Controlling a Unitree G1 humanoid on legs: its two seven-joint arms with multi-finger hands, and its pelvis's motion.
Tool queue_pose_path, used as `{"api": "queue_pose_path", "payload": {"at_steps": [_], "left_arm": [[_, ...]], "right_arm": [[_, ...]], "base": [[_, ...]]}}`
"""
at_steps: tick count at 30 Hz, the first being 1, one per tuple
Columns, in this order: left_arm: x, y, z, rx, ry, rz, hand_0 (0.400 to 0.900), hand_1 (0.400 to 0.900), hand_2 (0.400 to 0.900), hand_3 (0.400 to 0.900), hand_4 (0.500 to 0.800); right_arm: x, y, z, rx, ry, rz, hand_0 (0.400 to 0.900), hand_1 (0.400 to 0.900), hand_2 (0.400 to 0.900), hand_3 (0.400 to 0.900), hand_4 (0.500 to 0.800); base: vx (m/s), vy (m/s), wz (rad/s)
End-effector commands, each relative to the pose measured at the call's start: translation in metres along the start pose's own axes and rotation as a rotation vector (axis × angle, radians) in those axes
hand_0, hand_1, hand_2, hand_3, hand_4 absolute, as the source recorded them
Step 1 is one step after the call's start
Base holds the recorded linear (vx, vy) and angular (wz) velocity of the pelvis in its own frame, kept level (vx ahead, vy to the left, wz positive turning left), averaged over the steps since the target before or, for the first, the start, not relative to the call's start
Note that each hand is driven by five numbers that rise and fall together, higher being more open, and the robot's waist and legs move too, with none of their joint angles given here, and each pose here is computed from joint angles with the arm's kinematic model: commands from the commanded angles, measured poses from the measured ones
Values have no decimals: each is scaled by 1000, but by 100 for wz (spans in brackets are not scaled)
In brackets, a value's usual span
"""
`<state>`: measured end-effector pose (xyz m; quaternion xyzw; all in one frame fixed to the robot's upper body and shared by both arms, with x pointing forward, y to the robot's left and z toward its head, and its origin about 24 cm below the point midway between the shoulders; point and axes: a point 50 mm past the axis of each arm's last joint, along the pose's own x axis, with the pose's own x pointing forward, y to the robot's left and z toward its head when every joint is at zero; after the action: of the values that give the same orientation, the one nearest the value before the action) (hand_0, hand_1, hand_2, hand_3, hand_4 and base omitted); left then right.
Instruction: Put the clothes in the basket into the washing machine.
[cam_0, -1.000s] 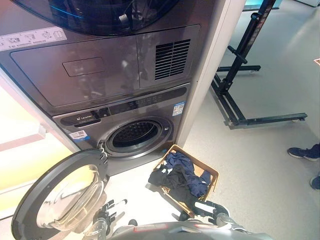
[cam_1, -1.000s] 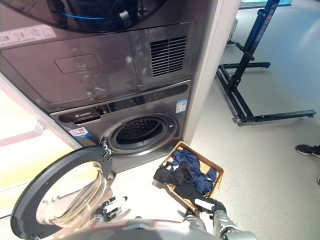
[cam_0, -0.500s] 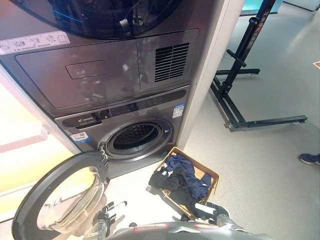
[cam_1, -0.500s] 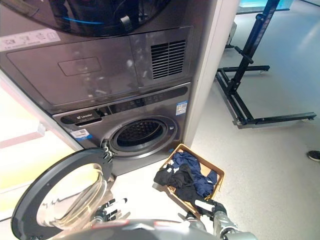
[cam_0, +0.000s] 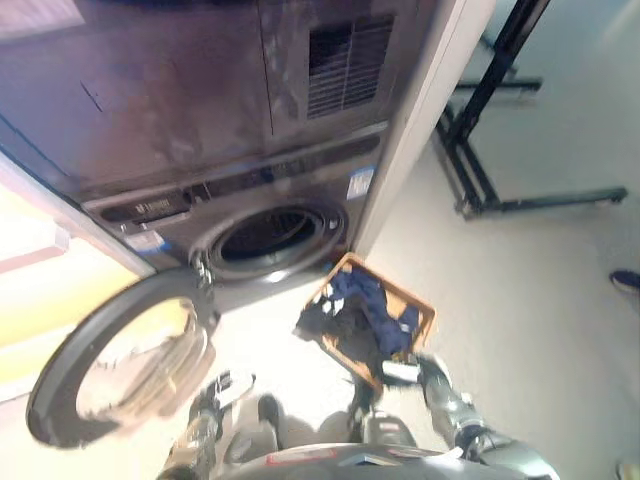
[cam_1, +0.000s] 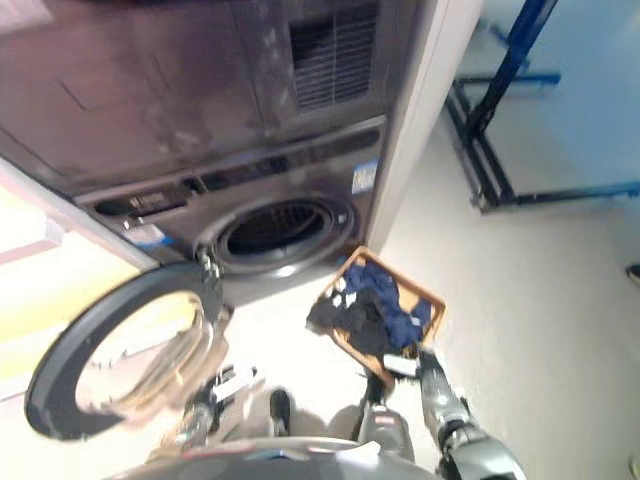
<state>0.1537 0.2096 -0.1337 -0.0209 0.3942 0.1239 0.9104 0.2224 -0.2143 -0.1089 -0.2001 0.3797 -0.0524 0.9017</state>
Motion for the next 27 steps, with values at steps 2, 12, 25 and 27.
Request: {"api": "queue_pose_path", "payload": {"at_steps": [2, 12, 25, 27], "left_arm": [[3, -7, 75, -34, -337, -20, 900, 900, 900, 900, 800], [-30, -42, 203, -80, -853, -107, 900, 900, 900, 900, 800], [-66, -46, 251, -151, -1097, -130, 900, 900, 900, 900, 800], [-66, -46, 248, -162, -1086, -128, 900, 900, 900, 900, 800]], "right_arm": [[9, -37, 107, -247, -356, -158, 900, 900, 900, 900, 800], [-26, -101, 249, -384, -748, -483, 900, 900, 900, 900, 800], [-66, -128, 320, -540, -927, -660, 900, 900, 900, 900, 800], [-64, -125, 319, -555, -914, -658, 900, 900, 900, 900, 800]], "base": [[-258, 26, 8], [-232, -1, 12], [-83, 18, -2], [-9, 9, -2]]}}
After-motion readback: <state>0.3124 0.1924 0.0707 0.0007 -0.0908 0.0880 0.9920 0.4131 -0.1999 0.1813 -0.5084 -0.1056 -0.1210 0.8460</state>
